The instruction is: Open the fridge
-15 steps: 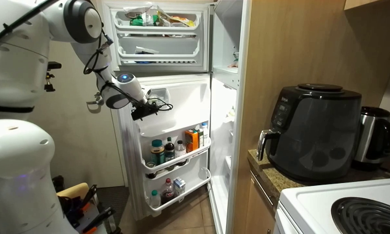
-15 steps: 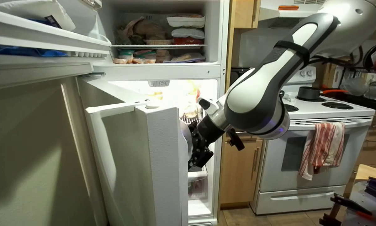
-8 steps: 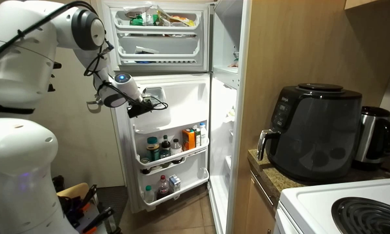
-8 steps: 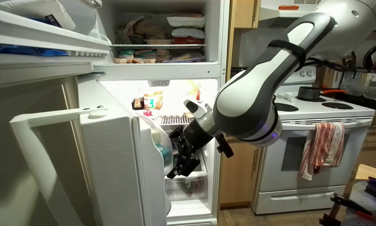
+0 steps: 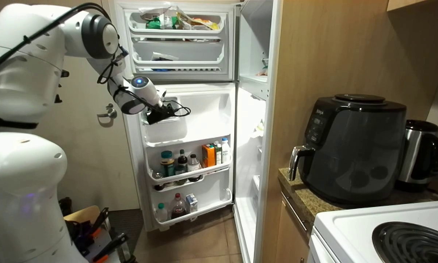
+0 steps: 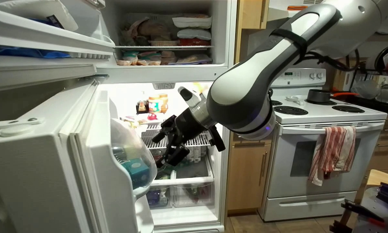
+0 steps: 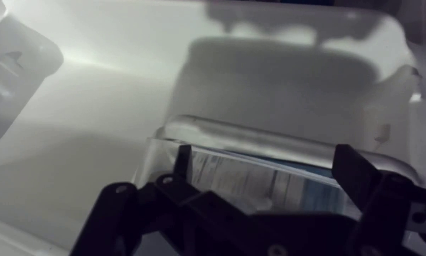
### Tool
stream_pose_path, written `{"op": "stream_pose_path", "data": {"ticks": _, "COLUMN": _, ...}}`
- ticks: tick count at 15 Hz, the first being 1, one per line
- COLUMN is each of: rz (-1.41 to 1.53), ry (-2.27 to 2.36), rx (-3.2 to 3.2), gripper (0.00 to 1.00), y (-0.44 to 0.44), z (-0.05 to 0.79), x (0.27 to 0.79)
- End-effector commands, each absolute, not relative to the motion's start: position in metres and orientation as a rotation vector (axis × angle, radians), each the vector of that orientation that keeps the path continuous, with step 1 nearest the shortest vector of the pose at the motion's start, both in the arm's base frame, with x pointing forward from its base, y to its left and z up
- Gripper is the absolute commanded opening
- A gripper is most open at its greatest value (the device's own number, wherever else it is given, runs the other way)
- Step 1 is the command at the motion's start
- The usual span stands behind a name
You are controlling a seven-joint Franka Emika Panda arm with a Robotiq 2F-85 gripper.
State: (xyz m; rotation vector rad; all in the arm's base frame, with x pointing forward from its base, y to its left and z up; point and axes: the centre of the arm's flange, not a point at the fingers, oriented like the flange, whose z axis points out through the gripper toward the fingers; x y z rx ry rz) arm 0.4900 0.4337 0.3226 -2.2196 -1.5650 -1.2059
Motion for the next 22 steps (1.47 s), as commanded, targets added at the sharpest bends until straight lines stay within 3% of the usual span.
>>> {"op": "stream_pose_path", "data": {"ticks": 1, "rz": -1.277, "ry": -1.535, "rx": -2.196, "gripper": 1.0, "y": 0.451, "z": 0.354, "x": 0.511}}
{"op": "stream_pose_path", "data": {"ticks": 9, "rz": -1.156, "ry": -1.518, "rx": -2.288, "gripper": 1.0, "y": 0.407, "z": 0.393, "x": 0.51}}
{"op": "stream_pose_path", "data": {"ticks": 22, "rz": -0.664, "ry": -1.341, "rx": -2.617, "gripper": 1.0, "y": 0.259, "z": 0.419, "x": 0.499}}
